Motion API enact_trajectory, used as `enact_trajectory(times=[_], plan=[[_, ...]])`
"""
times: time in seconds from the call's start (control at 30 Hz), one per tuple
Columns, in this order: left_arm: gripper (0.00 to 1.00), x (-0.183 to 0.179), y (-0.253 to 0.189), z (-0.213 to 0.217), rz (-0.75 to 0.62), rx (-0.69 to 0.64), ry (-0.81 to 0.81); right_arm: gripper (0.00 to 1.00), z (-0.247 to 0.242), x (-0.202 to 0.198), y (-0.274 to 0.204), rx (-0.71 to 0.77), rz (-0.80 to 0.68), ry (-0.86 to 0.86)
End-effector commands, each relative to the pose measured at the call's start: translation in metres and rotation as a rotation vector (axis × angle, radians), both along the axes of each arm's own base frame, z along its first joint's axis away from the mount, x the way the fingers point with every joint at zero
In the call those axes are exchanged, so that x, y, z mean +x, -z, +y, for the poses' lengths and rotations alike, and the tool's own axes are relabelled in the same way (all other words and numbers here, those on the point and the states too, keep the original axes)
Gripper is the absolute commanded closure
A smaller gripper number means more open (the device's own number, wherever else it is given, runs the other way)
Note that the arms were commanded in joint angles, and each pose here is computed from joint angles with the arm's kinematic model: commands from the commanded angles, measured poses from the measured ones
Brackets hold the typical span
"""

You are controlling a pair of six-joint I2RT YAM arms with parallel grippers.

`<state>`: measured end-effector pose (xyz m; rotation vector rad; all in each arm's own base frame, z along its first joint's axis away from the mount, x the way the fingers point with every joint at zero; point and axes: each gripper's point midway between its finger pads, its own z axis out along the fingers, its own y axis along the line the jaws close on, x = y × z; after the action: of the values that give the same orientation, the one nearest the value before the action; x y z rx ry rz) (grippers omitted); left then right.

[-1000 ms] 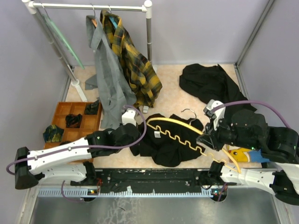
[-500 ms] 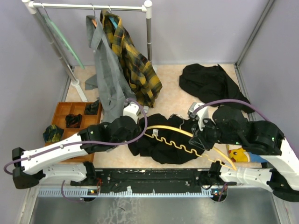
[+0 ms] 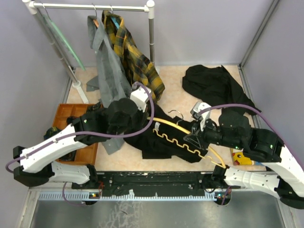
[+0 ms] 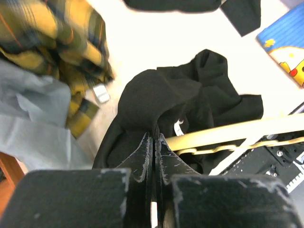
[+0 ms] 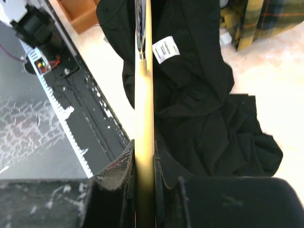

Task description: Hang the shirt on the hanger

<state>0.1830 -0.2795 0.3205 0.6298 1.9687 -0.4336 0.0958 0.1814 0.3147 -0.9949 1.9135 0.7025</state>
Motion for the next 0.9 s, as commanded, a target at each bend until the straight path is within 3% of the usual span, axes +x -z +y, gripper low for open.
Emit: enact_trajectory(times=[0.0, 0.37, 0.7, 0.87], plan=[[1.00, 0.013, -0.051, -0.009, -0.124, 0.037, 0.053, 1.00, 0.016, 0.020, -0.054, 0.231, -0.166, 0.044], [1.00, 0.025, -0.123, -0.061, -0.243, 0.029, 0.194, 1.00, 0.000, 0.028, -0.105, 0.397, -0.311, 0.115], [1.00, 0.026, -0.208, -0.110, -0.419, -0.222, 0.293, 1.00, -0.111, 0.031, -0.215, 0.575, -0.588, 0.423], [1.00, 0.027, -0.246, -0.118, -0.504, -0.329, 0.294, 1.00, -0.137, 0.021, -0.255, 0.621, -0.655, 0.442]])
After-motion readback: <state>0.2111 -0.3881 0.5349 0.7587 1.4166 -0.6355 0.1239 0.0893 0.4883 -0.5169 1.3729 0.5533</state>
